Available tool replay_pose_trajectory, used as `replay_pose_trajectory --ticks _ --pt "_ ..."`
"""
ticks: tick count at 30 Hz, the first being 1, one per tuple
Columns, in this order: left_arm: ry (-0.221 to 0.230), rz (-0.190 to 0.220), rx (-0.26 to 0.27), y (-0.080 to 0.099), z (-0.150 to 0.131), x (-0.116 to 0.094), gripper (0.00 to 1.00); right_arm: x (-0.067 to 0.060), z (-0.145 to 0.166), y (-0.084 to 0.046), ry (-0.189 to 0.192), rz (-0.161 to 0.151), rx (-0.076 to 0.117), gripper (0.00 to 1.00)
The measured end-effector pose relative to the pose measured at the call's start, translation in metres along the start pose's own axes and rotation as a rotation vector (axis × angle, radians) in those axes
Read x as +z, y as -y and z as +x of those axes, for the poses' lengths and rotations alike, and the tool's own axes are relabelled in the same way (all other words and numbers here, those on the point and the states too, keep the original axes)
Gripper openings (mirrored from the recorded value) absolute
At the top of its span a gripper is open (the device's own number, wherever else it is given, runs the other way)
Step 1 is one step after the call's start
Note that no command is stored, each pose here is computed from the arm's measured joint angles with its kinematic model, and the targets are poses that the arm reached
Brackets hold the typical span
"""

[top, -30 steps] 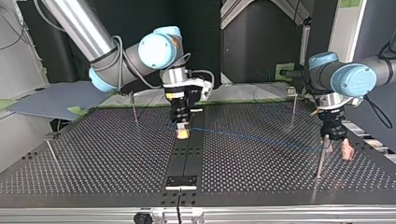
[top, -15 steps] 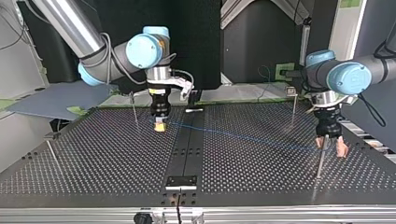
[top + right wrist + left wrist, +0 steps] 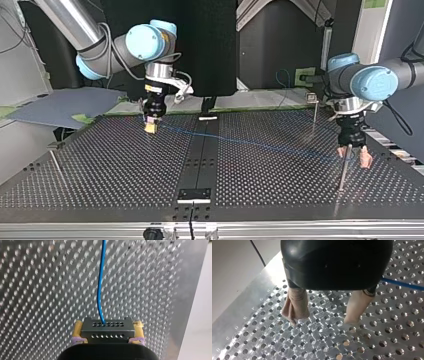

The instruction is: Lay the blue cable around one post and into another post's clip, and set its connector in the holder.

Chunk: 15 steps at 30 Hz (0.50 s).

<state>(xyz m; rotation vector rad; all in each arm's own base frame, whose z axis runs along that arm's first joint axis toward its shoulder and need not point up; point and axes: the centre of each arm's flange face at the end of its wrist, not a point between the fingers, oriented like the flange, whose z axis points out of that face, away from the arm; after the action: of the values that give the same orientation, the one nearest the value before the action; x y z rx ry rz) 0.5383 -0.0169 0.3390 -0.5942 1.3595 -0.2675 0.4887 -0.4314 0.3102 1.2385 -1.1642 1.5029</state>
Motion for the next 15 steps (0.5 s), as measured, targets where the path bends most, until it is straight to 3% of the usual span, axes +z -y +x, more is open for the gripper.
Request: replay_pose_trajectory --ticks 4,15 --pt "0.001 0.001 -0.001 0.0 -0.001 0.0 1.0 -0.003 -0.015 -0.013 -0.002 -0.024 -0.01 0.0" --pt "0.002 -0.001 -0.009 0.0 -0.002 0.0 1.0 -0.016 -0.051 -0.038 -0.005 -0.04 -0.011 0.0"
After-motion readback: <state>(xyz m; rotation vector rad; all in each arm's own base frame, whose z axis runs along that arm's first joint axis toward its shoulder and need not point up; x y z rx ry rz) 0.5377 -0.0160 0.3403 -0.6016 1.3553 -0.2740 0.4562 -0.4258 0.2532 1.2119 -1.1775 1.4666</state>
